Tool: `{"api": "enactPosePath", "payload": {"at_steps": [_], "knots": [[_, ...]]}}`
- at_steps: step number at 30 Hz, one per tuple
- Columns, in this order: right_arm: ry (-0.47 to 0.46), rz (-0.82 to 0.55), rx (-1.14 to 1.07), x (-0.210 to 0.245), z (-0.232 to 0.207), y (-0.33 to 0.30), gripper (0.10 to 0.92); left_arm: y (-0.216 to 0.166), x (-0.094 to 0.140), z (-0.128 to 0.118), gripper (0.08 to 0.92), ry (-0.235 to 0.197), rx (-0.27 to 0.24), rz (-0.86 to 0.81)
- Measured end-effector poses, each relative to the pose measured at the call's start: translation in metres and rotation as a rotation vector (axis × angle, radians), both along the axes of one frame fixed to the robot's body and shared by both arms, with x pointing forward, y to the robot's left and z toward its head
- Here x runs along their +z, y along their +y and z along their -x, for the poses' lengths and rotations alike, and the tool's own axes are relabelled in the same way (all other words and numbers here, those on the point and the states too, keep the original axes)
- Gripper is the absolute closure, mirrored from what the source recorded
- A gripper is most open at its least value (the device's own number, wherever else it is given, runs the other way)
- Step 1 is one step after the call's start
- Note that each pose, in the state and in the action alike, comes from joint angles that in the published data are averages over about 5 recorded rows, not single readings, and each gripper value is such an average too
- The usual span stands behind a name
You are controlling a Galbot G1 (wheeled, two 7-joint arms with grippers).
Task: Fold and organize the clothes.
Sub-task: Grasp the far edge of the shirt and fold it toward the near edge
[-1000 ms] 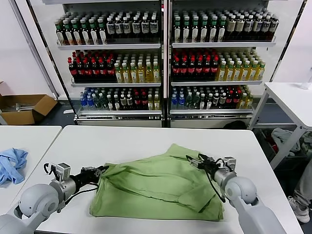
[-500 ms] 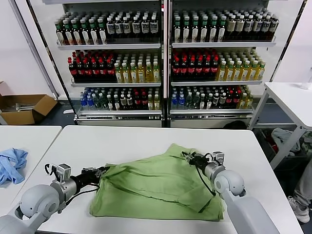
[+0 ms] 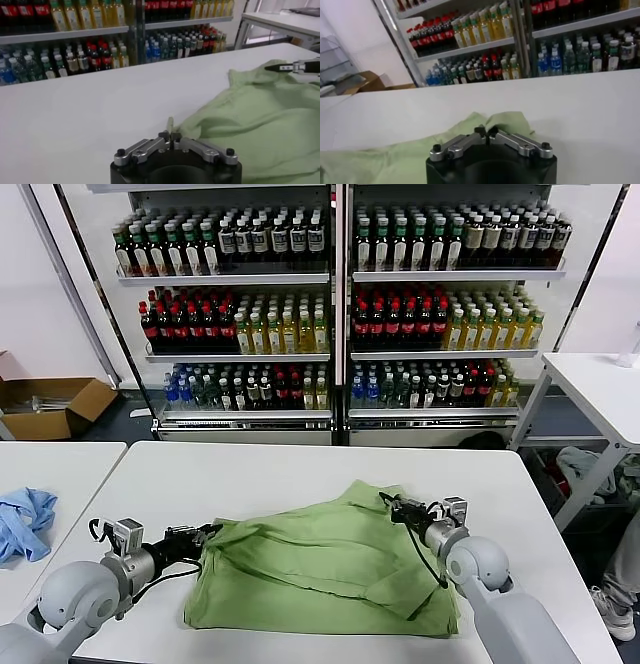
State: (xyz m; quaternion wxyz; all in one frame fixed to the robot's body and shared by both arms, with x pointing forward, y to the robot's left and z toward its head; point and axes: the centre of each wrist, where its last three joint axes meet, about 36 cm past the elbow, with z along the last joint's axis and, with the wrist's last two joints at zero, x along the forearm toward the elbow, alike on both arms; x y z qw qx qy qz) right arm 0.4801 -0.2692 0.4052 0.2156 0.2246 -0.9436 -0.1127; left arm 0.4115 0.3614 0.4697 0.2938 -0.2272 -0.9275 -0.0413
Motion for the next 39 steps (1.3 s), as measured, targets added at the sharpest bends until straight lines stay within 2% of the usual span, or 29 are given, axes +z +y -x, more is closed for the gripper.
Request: {"api": "enactPosePath", "payload": {"at_steps": [15,28,32,39], "knots": [[-0.057,-0.087,0.017,0.032,0.090,-0.031,0.912,0.004,0.013,0.017,0.913,-0.003,0.021,-0.019],[0.031,-0.021,-0.011,0.024,0.163,-0.051,0.902,-0.002,0.005,0.058,0.913,0.036,0.065,-0.031],[0.038,0.005,-0.019,0.024,0.171,-0.056,0.820,-0.007,0.002,0.072,0.868,0.044,0.082,-0.031],[-0.011,0.067,-0.065,0.032,0.172,-0.080,0.612,-0.009,-0.003,0.093,0.667,0.060,0.126,-0.036]]}}
